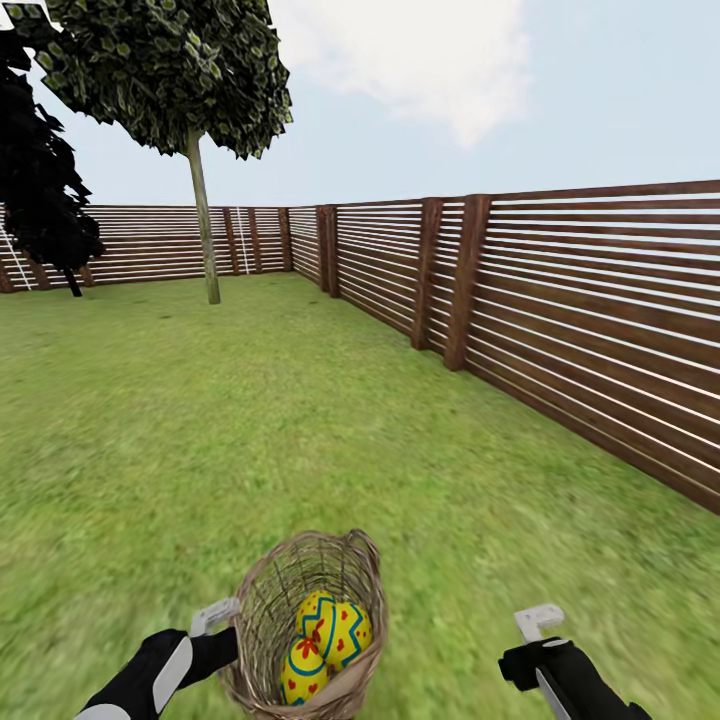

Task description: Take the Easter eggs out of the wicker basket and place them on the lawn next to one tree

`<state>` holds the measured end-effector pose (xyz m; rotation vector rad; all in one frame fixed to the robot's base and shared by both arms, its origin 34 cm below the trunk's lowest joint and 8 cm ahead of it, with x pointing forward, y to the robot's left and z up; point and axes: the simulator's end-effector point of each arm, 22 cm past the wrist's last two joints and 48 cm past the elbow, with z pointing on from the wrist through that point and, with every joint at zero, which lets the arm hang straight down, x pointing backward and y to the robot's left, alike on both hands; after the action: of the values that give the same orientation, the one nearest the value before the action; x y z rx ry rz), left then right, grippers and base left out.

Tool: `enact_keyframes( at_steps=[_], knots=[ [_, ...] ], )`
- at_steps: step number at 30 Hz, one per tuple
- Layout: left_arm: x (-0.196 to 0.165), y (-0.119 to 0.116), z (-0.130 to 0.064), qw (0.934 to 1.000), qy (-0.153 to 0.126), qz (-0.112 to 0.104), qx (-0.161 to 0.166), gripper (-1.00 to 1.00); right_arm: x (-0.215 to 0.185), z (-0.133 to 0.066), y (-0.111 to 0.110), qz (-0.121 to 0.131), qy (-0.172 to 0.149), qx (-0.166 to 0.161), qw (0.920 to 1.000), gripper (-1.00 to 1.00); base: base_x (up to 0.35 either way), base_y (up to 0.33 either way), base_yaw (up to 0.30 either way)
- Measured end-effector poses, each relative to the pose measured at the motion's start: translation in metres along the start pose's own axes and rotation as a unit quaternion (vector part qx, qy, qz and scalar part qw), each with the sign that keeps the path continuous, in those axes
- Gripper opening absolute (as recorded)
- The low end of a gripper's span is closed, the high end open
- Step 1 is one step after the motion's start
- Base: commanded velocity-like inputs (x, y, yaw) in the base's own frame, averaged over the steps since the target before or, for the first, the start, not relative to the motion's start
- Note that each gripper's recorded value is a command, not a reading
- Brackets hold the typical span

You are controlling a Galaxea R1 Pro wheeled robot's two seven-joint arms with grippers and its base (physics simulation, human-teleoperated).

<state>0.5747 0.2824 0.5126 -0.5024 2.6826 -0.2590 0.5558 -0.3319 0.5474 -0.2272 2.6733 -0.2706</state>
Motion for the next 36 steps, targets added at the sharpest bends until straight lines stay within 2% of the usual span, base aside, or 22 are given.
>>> enact_keyframes(
  at_steps=[4, 5, 6, 7, 8, 9, 12, 16, 18, 20, 23, 36],
  knots=[
    [-0.001, 0.002, 0.0, 1.0, -0.001, 0.001, -0.001, -1.0, -0.001, 0.0, -0.002, 0.001, -0.001, 0.001, 1.0, 1.0, 0.318, 0.17, 0.0],
    [-0.001, 0.002, 0.0, 1.0, -0.001, 0.0, -0.001, -1.0, -0.008, -0.003, -0.019, 0.01, -0.01, 0.011, 0.9998, 1.0, 0.318, 0.162, 0.0],
    [-0.001, 0.002, 0.0, 1.0, 0.0, -0.001, -0.001, -1.0, -0.013, -0.008, -0.065, 0.047, -0.018, 0.036, 0.998, 1.0, 0.318, 0.159, 0.0],
    [-0.001, 0.002, 0.0, 1.0, 0.0, 0.001, -0.001, -1.0, -0.013, -0.011, -0.088, 0.066, -0.02, 0.049, 0.9964, 1.0, 0.319, 0.157, 0.0],
    [-0.002, 0.004, -0.001, 1.0, -0.001, -0.001, -0.002, -1.0, -0.013, -0.012, -0.093, 0.074, -0.021, 0.051, 0.9958, 1.0, 0.319, 0.157, 0.0],
    [-0.006, 0.01, -0.002, 1.0, -0.005, -0.006, -0.004, -1.0, -0.012, -0.011, -0.093, 0.076, -0.02, 0.051, 0.9956, 1.0, 0.319, 0.156, 0.0],
    [-0.011, 0.023, -0.004, 0.9999, -0.007, -0.002, -0.014, -1.0, -0.012, -0.011, -0.089, 0.074, -0.02, 0.049, 0.9958, 1.0, 0.319, 0.156, 0.0],
    [-0.012, 0.025, -0.005, 0.9999, -0.008, -0.005, -0.014, -1.0, -0.013, -0.01, -0.083, 0.068, -0.02, 0.046, 0.9964, 1.0, 0.319, 0.156, 0.0],
    [-0.014, 0.028, -0.006, 0.9997, -0.011, -0.014, -0.015, -1.0, -0.013, -0.01, -0.082, 0.068, -0.02, 0.046, 0.9965, 1.0, 0.319, 0.156, 0.0],
    [-0.015, 0.03, -0.006, 0.9996, -0.013, -0.022, -0.015, -1.0, -0.013, -0.01, -0.081, 0.067, -0.02, 0.045, 0.9965, 1.0, 0.319, 0.156, 0.0],
    [-0.014, 0.028, -0.006, 0.9996, -0.012, -0.022, -0.013, -1.0, -0.014, -0.009, -0.069, 0.062, -0.02, 0.038, 0.9971, 1.0, 0.319, 0.153, 0.0],
    [-0.014, 0.029, -0.006, 0.9996, -0.012, -0.022, -0.014, -1.0, -0.015, -0.009, -0.065, 0.062, -0.02, 0.035, 0.9972, 1.0, 0.32, 0.15, 0.0]
  ],
)
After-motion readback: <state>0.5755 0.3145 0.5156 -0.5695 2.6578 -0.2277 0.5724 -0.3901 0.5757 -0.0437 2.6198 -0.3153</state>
